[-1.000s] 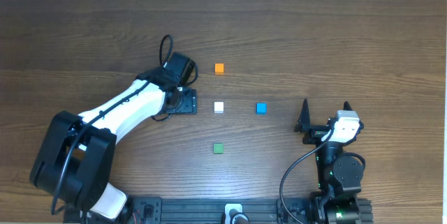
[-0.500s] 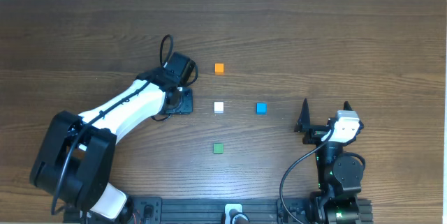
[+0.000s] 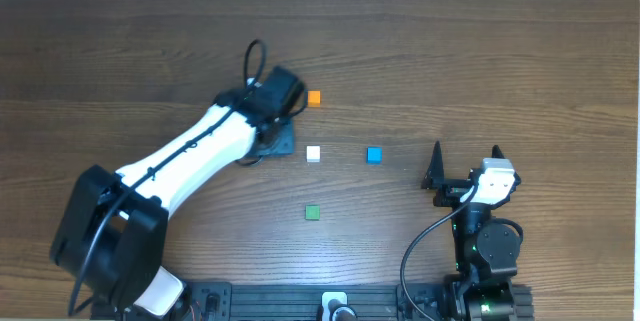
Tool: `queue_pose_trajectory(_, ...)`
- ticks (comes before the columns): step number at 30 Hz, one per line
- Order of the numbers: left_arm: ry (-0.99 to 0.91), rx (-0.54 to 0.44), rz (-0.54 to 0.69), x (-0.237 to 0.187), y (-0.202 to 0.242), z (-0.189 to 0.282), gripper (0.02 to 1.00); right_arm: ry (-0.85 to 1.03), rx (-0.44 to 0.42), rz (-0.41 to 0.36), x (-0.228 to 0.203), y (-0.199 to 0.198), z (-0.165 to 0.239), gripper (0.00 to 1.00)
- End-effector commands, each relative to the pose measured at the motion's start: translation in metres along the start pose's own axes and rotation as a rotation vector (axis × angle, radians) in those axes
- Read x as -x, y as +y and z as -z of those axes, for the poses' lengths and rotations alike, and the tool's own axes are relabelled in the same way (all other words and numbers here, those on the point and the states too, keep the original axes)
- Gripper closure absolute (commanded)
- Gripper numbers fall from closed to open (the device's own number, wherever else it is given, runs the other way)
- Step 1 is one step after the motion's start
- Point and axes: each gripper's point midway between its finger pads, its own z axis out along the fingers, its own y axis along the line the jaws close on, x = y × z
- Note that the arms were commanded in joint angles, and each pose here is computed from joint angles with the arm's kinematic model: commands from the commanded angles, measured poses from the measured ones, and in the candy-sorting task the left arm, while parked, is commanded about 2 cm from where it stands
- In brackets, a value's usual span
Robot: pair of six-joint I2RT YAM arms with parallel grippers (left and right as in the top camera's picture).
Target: Stack Cubes
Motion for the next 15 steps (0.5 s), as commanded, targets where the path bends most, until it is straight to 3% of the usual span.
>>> queue_pose_trajectory(1, -0.108, -0.066, 0.038, 0.017, -0.044, 0.042, 0.871, 0.001, -0.002, 0.001, -0.002, -0.001, 0.0, 0.009)
queue_pose_trajectory(15, -0.069, -0.054, 0.025, -0.004, -0.073, 0.019, 0.873, 0.001, -0.002, 0.001, -0.002, -0.001, 0.0, 0.007)
